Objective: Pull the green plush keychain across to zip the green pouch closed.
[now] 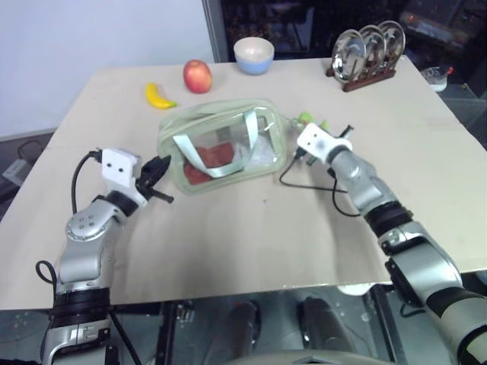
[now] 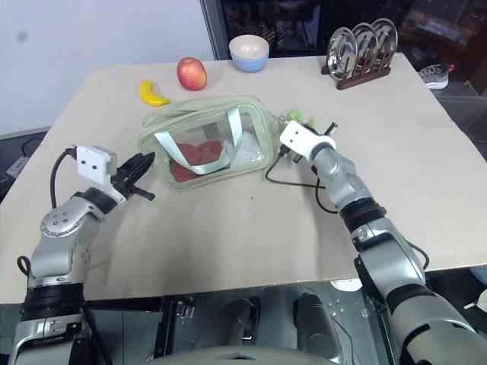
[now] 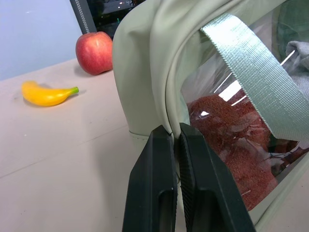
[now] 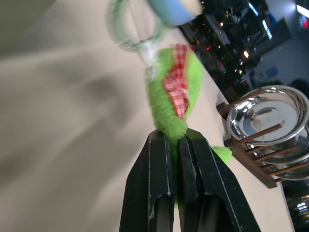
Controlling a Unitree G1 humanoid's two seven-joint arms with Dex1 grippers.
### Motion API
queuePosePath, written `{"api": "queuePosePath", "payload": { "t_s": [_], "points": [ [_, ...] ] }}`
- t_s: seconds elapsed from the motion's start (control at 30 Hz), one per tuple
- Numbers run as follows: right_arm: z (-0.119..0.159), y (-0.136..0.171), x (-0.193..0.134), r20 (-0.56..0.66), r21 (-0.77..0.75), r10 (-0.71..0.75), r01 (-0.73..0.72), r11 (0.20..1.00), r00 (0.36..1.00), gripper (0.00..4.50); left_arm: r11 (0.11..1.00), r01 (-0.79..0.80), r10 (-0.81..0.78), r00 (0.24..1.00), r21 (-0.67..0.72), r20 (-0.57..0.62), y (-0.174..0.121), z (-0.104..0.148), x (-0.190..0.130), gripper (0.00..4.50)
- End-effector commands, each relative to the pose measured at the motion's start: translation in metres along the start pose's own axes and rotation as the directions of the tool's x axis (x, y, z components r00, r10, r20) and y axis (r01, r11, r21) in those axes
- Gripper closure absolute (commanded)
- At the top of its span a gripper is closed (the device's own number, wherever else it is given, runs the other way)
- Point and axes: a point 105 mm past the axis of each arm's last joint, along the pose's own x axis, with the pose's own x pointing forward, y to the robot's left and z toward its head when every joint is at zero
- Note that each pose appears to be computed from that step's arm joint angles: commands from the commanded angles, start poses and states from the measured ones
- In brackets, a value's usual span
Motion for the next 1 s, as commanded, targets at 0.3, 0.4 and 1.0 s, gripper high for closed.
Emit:
{"api": "queuePosePath", "payload": {
  "t_s": [0.3, 0.4, 1.0],
  "points": [
    [-0.045, 0.052, -0.016, -0.063, -0.319, 0.166, -0.178, 0.931, 0.984, 4.45, 0.996, -0.093, 0.094, 0.993, 0.01, -0.067, 0.027, -0.011, -0.011, 4.5],
    [-0.047, 0.057, -0.019, -0.054, -0.391, 0.213, -0.217, 0.894, 0.976, 4.45, 0.996, -0.088, 0.089, 0.995, 0.014, -0.054, 0.026, -0.008, -0.009, 4.5],
    [-0.012, 0.005, -0.053, 0.136, 0.164, 0.258, -0.279, 0.946, 0.956, 0.89, 0.98, 0.201, -0.197, 0.968, -0.013, 0.154, -0.03, 0.029, -0.011, 1.15]
  ]
}}
